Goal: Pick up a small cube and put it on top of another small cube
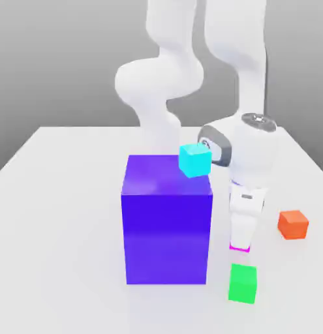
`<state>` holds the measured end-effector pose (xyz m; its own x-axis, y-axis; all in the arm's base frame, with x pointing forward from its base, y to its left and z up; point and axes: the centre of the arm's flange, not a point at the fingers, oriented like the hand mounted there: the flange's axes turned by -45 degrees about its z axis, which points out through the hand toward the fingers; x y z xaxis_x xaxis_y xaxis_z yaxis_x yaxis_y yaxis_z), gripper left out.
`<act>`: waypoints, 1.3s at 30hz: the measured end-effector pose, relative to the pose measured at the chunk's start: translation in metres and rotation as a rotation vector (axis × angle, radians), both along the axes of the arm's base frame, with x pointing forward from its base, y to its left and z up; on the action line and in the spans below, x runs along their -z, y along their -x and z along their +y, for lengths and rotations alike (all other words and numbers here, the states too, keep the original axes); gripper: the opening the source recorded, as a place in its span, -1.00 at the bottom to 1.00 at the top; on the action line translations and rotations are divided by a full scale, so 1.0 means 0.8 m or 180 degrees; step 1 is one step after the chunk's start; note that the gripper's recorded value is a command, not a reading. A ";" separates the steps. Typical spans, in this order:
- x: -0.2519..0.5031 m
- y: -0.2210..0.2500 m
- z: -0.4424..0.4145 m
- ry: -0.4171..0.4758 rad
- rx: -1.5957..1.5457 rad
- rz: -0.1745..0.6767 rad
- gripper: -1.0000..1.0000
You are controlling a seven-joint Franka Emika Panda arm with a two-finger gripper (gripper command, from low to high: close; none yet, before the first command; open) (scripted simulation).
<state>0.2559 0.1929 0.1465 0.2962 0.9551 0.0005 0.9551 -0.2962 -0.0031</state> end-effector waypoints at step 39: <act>-0.118 -0.174 -0.040 -0.0001 -0.1476 0.0007 -1.00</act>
<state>0.3947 0.1612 0.2409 -0.1622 0.9868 0.0008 0.9867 0.1622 -0.0052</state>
